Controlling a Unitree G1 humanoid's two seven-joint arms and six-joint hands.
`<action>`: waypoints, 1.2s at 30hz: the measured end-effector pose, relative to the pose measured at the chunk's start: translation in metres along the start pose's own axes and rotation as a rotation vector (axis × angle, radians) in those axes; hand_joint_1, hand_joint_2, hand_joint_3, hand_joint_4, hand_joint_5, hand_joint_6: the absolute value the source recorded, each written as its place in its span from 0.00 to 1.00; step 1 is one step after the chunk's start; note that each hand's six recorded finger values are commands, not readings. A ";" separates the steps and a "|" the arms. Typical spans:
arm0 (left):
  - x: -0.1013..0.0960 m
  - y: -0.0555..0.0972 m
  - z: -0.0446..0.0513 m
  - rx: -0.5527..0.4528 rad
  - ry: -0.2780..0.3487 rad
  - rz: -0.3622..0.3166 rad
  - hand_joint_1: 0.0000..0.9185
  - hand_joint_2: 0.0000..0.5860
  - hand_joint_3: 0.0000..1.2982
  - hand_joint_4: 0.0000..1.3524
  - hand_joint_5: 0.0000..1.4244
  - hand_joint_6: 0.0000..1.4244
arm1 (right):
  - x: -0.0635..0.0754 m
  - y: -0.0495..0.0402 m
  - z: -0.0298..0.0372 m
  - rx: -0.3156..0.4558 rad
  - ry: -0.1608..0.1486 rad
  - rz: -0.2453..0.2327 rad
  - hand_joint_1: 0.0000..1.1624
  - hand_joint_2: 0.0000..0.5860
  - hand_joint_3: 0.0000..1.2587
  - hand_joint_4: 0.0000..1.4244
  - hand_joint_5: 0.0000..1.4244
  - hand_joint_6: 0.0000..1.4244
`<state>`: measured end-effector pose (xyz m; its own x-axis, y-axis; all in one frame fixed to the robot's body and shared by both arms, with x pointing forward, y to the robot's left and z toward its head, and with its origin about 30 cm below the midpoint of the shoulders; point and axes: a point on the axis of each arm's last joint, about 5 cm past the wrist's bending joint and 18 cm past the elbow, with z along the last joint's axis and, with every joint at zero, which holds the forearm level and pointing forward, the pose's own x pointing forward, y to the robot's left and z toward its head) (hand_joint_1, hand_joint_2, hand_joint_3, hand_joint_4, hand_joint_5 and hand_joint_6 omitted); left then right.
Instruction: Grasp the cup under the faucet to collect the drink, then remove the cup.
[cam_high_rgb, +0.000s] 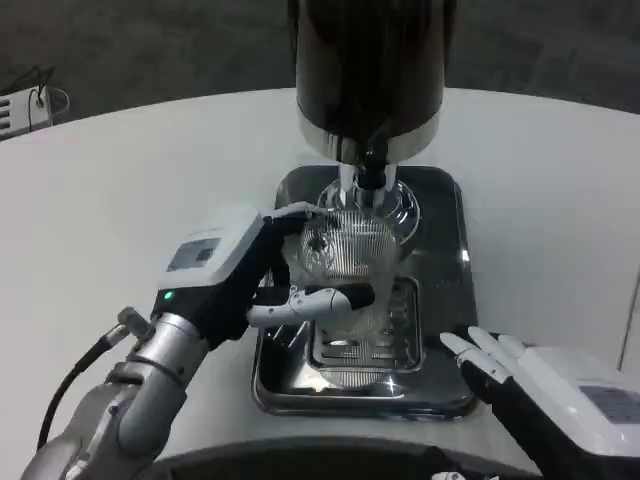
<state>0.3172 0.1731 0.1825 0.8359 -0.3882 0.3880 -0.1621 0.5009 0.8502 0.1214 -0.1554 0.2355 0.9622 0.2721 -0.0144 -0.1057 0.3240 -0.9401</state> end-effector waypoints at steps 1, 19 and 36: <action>0.000 0.000 0.0003 0.000 -0.002 0.001 0.07 0.05 0.17 0.21 0.51 0.81 | 0.000 0.0000 -0.0001 0.002 0.001 0.000 0.51 0.78 0.07 0.00 0.00 0.00; -0.012 0.019 0.0056 -0.031 -0.059 0.024 0.03 0.05 0.10 0.11 0.39 0.70 | 0.001 0.0018 -0.0003 0.020 0.003 0.012 0.51 0.78 0.08 0.00 0.00 0.00; -0.042 0.061 0.0082 -0.164 -0.107 0.173 0.00 0.08 0.12 0.08 0.14 0.19 | 0.005 0.0043 -0.0013 0.044 0.004 0.012 0.51 0.78 0.08 0.00 0.00 0.00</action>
<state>0.2681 0.2135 0.2207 0.7413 -0.3612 0.5656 -0.2031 0.6825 0.7021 0.1263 -0.1538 0.2309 0.9617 0.2727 -0.0275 -0.1286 0.3604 -0.9239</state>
